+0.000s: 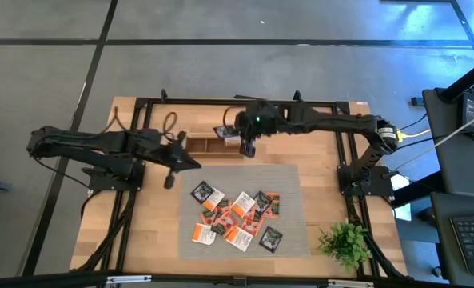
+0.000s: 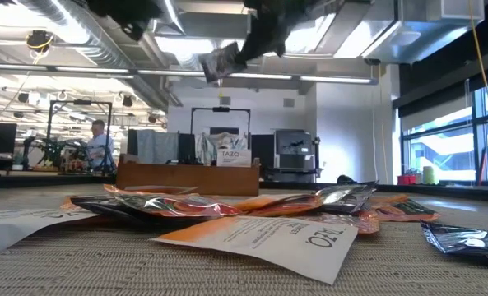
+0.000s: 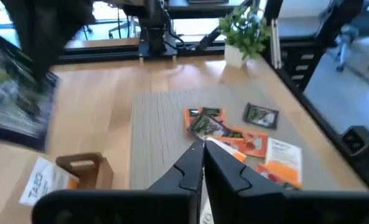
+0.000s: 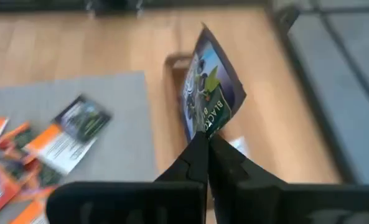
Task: Pick & Place Tea
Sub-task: Put the purple tea bag into the middle section of the wooden organizer
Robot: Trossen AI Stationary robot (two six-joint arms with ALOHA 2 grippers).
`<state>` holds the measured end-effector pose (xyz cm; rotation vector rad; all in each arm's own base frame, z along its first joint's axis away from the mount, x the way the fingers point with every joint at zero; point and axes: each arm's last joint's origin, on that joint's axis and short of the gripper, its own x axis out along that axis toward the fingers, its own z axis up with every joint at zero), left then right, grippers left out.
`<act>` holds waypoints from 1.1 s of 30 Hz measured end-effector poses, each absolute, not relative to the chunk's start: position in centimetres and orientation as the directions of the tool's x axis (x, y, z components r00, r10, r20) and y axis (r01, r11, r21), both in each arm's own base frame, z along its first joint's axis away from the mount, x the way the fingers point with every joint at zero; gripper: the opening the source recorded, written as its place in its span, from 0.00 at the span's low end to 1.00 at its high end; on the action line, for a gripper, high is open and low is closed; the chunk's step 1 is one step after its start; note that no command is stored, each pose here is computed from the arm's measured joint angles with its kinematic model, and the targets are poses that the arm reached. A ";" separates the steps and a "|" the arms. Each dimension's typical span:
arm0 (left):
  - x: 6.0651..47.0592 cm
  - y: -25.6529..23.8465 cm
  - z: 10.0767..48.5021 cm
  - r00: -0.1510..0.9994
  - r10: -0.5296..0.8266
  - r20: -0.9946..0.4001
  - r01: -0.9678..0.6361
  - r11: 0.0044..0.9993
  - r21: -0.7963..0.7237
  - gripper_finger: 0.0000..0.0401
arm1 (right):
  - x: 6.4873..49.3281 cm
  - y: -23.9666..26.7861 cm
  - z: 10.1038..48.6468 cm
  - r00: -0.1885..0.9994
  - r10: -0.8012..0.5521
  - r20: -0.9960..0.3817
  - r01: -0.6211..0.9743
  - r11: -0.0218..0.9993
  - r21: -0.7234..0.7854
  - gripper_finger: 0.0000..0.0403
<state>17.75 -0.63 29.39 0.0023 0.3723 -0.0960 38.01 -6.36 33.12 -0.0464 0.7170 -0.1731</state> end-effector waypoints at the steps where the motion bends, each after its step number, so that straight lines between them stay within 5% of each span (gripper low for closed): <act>1: 17.2 -0.6 29.6 0.930 -0.093 -0.356 0.088 0.996 -0.031 0.02 | 38.1 -6.7 33.5 0.735 -0.181 -0.654 0.138 0.984 -0.117 0.01; 8: 15.0 -0.6 30.3 0.935 -0.092 -0.342 0.076 0.995 -0.060 0.03 | 40.6 -9.0 34.0 0.650 -0.195 -0.734 0.120 0.981 -0.154 0.01; 20: 15.4 -0.5 29.9 0.925 -0.083 -0.372 0.066 0.996 -0.058 0.02 | 46.7 -11.2 29.1 0.481 -0.167 -0.861 -0.051 0.975 -0.218 0.01; 33: 15.4 -0.4 29.9 0.928 -0.038 -0.370 0.025 0.999 -0.042 0.02 | 48.2 -11.6 25.4 0.386 -0.145 -0.911 -0.110 0.973 -0.202 0.01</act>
